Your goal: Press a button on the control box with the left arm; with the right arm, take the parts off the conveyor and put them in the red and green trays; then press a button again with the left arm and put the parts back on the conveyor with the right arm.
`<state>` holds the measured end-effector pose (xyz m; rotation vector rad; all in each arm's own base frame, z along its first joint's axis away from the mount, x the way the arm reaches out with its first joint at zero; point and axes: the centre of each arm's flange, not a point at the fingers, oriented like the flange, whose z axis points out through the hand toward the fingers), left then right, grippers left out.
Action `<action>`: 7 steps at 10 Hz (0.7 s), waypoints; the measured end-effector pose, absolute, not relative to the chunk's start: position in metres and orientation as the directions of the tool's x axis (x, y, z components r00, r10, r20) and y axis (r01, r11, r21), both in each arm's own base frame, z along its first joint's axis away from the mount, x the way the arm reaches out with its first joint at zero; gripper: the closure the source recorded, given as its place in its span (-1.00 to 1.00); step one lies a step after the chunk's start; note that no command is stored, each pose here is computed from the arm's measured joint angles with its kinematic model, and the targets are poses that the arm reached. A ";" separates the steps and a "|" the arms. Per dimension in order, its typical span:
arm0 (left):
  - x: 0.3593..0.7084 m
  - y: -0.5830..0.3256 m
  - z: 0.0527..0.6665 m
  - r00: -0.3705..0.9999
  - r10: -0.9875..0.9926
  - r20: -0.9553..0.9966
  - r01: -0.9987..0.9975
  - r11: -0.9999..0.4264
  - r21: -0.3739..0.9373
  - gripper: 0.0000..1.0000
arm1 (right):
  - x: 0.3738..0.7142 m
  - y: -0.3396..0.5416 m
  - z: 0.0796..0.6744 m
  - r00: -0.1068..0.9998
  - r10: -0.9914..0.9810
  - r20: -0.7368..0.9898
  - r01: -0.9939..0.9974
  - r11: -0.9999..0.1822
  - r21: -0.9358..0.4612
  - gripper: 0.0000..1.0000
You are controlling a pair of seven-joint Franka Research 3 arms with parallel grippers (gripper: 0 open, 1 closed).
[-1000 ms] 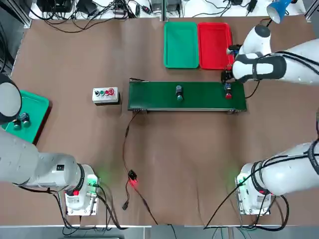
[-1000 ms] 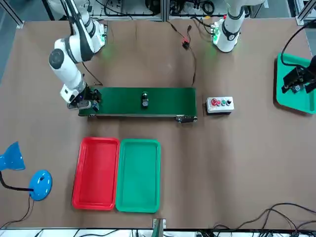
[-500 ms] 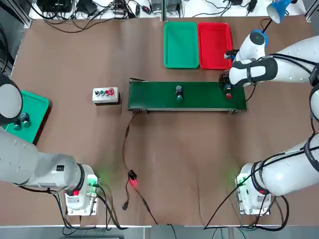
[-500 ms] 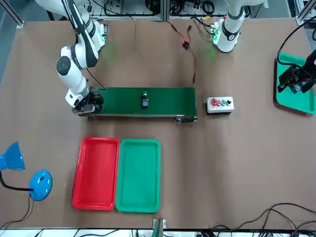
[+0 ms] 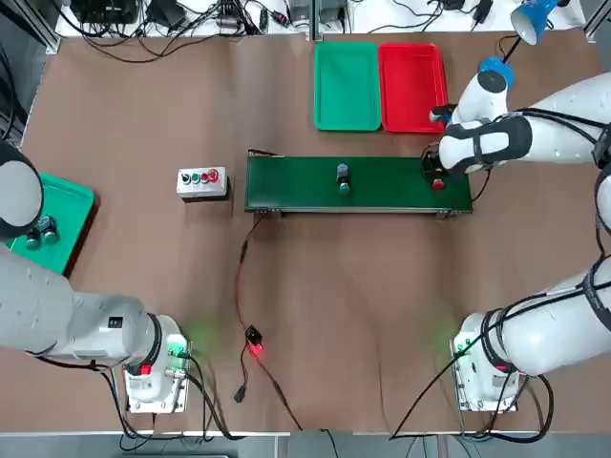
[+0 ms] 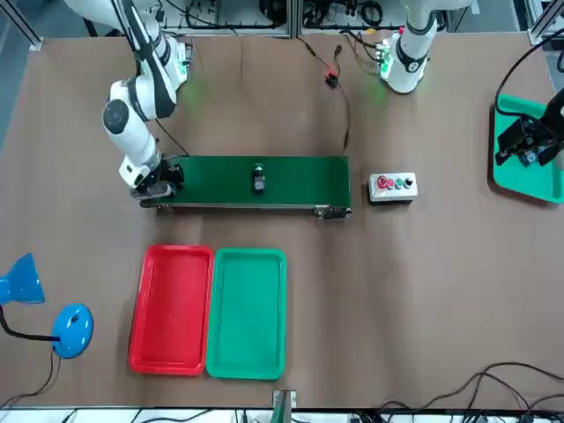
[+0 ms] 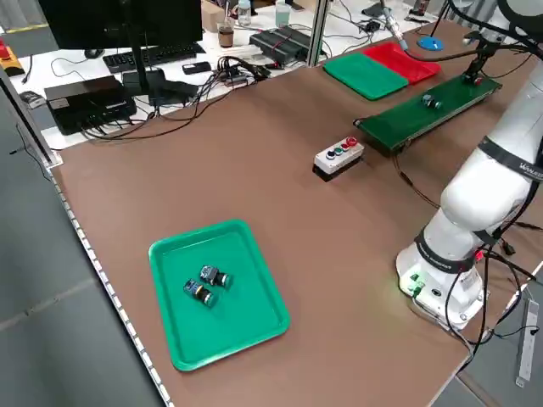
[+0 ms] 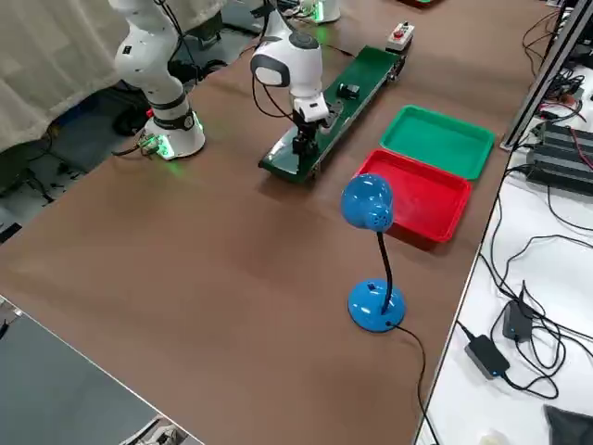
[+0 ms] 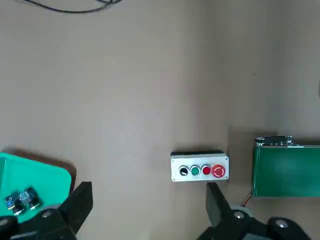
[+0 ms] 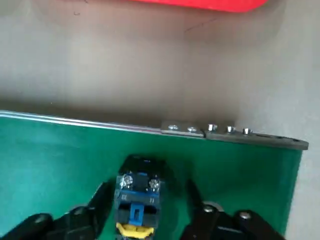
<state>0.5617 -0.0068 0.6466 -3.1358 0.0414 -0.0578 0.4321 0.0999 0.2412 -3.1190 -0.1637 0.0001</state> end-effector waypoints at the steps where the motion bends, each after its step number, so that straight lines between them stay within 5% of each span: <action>1: 0.562 -0.006 0.646 0.999 -0.025 0.036 -0.025 -1.000 -0.006 -1.00 | 0.431 0.102 0.245 0.994 0.109 -0.002 0.109 -0.994 -0.020 -0.22; 5: 0.562 -0.006 0.646 0.999 -0.026 0.036 -0.026 -1.000 -0.006 -1.00 | 0.428 0.111 0.249 0.992 0.129 -0.004 0.129 -0.991 -0.022 0.30; 7: 0.562 -0.007 0.646 0.999 -0.026 0.036 -0.026 -1.000 -0.005 -1.00 | 0.428 0.111 0.249 0.991 0.130 -0.003 0.130 -0.991 -0.023 0.34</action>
